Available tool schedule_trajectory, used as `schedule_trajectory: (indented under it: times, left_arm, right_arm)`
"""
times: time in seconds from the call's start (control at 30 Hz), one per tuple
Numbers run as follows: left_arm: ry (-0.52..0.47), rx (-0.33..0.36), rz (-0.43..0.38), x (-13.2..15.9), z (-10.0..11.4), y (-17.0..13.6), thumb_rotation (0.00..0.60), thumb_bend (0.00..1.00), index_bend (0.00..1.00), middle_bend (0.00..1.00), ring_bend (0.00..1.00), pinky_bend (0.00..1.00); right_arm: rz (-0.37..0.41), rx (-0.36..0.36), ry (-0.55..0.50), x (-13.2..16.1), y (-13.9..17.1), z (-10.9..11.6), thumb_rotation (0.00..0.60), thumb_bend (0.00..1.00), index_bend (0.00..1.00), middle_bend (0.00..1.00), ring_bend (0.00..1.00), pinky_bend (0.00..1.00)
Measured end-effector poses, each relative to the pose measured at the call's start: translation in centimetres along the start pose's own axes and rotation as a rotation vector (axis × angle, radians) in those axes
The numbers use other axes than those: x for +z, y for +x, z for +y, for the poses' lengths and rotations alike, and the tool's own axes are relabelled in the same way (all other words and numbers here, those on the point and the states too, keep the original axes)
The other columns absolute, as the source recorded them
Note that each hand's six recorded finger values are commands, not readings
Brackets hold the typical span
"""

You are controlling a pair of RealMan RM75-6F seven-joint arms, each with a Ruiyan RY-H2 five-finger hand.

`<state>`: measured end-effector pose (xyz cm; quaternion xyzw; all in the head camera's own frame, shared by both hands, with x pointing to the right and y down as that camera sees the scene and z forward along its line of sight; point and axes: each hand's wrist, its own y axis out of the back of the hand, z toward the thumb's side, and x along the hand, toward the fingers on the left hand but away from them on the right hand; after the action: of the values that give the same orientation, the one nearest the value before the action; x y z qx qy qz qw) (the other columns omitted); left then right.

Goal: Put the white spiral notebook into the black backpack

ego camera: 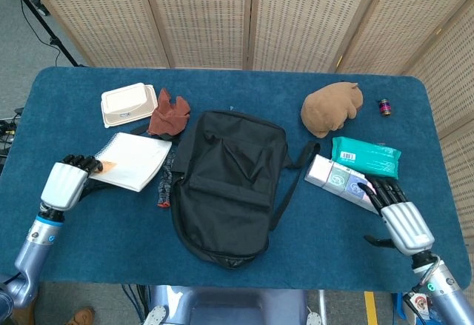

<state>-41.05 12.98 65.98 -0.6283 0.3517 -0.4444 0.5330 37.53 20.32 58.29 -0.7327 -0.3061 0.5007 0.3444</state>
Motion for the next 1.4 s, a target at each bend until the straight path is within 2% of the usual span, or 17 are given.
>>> schedule_trajectory:
  times: [0.2, 0.5, 0.6, 1.1, 1.4]
  left_arm:
    - [0.002, 0.044, -0.001, 0.6, 2.3, 2.1, 0.6, 0.49, 0.81, 0.62, 0.52, 0.54]
    - [0.065, 0.079, 0.009, 0.7, 6.0, 5.2, 0.6, 0.49, 0.81, 0.62, 0.52, 0.54]
    - [0.081, 0.083, 0.017, 0.6, 6.7, 5.7, 0.6, 0.49, 0.81, 0.62, 0.52, 0.54]
    - [0.076, 0.072, 0.028, 0.2, 6.6, 5.5, 0.6, 0.49, 0.81, 0.62, 0.52, 0.54]
    - [0.067, 0.071, 0.026, 0.1, 6.2, 4.9, 0.6, 0.49, 0.82, 0.62, 0.53, 0.54]
  right_arm:
    - [0.108, 0.119, -0.022, 3.0, -2.3, -0.1, 0.6, 0.0, 0.04, 0.0, 0.0, 0.0]
    - [0.218, 0.24, -0.046, 8.0, -5.4, -1.1, 0.6, 0.0, 0.09, 0.01, 0.0, 0.03]
    - [0.252, 0.261, -0.054, 9.8, -6.4, -1.5, 0.6, 0.0, 0.12, 0.03, 0.0, 0.06]
    - [0.39, 0.398, -0.075, 17.1, -8.1, -5.9, 0.6, 0.0, 0.15, 0.06, 0.01, 0.08]
    - [0.432, 0.426, -0.099, 21.5, -9.2, -8.9, 0.6, 0.0, 0.16, 0.06, 0.01, 0.08]
